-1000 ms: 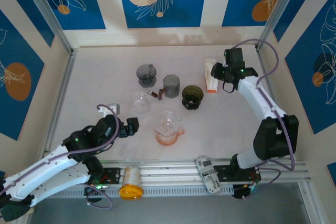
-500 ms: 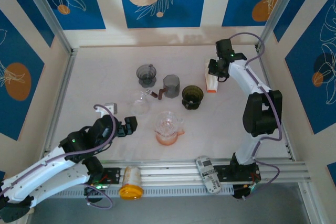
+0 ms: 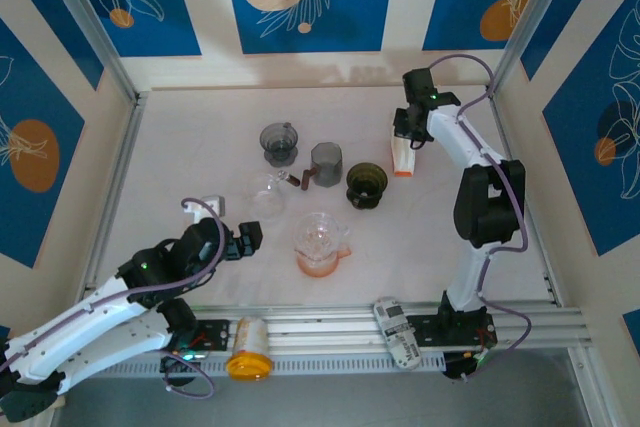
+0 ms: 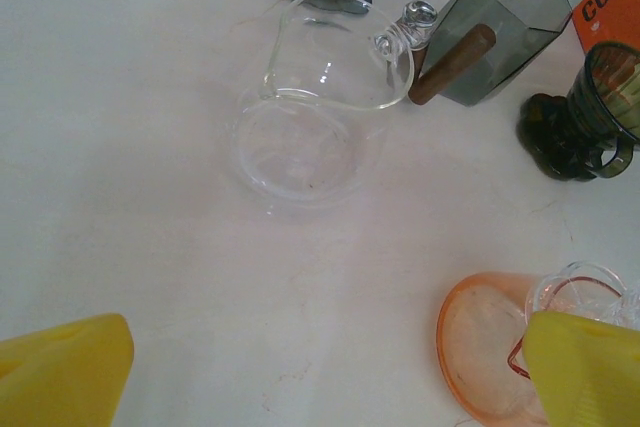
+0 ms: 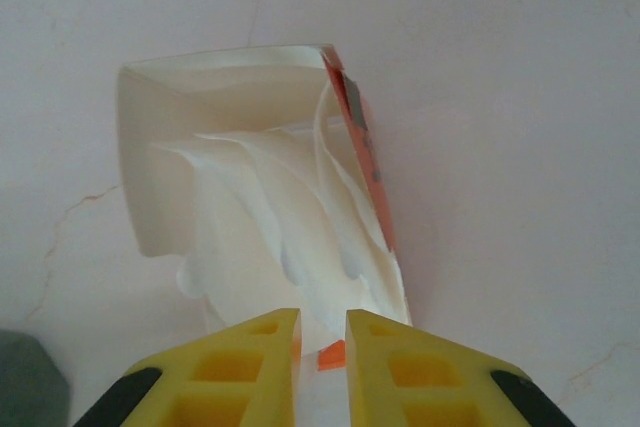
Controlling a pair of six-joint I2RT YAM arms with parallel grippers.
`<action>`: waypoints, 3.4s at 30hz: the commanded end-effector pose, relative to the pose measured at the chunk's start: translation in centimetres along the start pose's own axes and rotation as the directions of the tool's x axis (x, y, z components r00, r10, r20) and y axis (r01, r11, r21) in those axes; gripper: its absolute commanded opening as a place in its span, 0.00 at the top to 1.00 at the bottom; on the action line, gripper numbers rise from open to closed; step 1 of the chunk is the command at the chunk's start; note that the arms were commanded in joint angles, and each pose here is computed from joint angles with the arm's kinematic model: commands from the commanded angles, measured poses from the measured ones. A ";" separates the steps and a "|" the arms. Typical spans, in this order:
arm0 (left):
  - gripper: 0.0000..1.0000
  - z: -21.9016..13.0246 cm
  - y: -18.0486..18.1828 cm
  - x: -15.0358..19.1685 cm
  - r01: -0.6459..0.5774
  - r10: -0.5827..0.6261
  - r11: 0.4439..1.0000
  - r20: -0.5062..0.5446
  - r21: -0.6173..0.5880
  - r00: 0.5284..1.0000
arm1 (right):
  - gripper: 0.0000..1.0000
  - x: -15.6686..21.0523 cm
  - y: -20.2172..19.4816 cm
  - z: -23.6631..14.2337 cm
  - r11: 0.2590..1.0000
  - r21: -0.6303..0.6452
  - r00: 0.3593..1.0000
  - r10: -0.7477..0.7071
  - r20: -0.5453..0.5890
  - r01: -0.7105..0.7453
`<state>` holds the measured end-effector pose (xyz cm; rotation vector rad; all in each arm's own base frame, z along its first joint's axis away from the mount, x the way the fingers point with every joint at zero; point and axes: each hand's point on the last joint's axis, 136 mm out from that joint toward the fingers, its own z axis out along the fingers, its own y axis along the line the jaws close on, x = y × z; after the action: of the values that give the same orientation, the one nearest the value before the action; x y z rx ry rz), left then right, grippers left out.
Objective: Place the coffee filter in the dripper
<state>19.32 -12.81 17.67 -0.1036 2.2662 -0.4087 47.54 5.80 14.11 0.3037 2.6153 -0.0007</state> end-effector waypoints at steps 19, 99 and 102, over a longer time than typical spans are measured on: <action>0.00 0.0 0.0 -0.5 0.006 -0.006 1.000 0.015 -0.007 1.000 | 0.79 -1.3 0.1 0.5 0.997 0.047 0.999 -0.053 0.002 0.053; 0.00 -0.2 -2.3 -1.1 0.016 -0.014 0.999 -0.043 0.044 0.999 | 1.00 22.6 10.1 -31.4 0.693 -0.608 0.823 -0.558 -0.110 0.388; 0.00 -0.2 -2.6 -1.1 0.010 -0.007 0.998 -0.050 0.056 0.999 | 1.00 22.9 10.8 -31.0 0.693 -0.610 0.803 -0.577 -0.149 0.384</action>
<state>19.39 -14.38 17.67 -0.0742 2.3343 -0.4264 17.06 22.51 30.31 -0.6344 2.7198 0.6046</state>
